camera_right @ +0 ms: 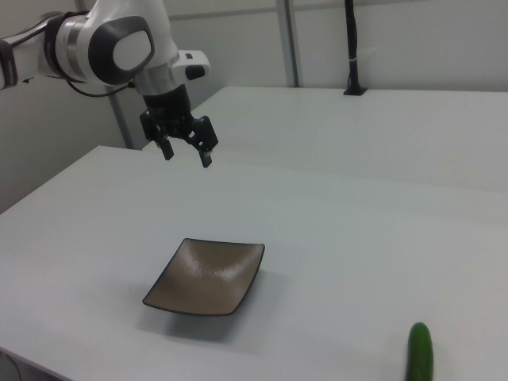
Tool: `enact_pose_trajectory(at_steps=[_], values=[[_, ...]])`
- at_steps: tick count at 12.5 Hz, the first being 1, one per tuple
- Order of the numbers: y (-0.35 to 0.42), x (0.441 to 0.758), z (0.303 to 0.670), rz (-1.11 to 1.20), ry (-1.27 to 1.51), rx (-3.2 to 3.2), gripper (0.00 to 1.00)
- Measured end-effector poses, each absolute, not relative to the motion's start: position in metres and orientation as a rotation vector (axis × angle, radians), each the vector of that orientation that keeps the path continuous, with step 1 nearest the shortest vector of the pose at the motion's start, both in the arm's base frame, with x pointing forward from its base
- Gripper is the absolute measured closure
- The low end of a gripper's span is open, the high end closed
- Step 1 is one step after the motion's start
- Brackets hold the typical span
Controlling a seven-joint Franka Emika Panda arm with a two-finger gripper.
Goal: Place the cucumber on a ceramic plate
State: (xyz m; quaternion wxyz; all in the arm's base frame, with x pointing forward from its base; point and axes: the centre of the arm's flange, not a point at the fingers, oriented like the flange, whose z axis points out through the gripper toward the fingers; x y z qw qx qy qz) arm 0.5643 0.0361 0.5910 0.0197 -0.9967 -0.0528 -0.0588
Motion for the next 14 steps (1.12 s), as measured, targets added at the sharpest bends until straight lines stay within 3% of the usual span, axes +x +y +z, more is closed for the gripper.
enact_pose_trajectory(at_steps=[14], values=[[0.035, 0.5591, 0.5966, -0.171, -0.155, -3.093, 0.0]])
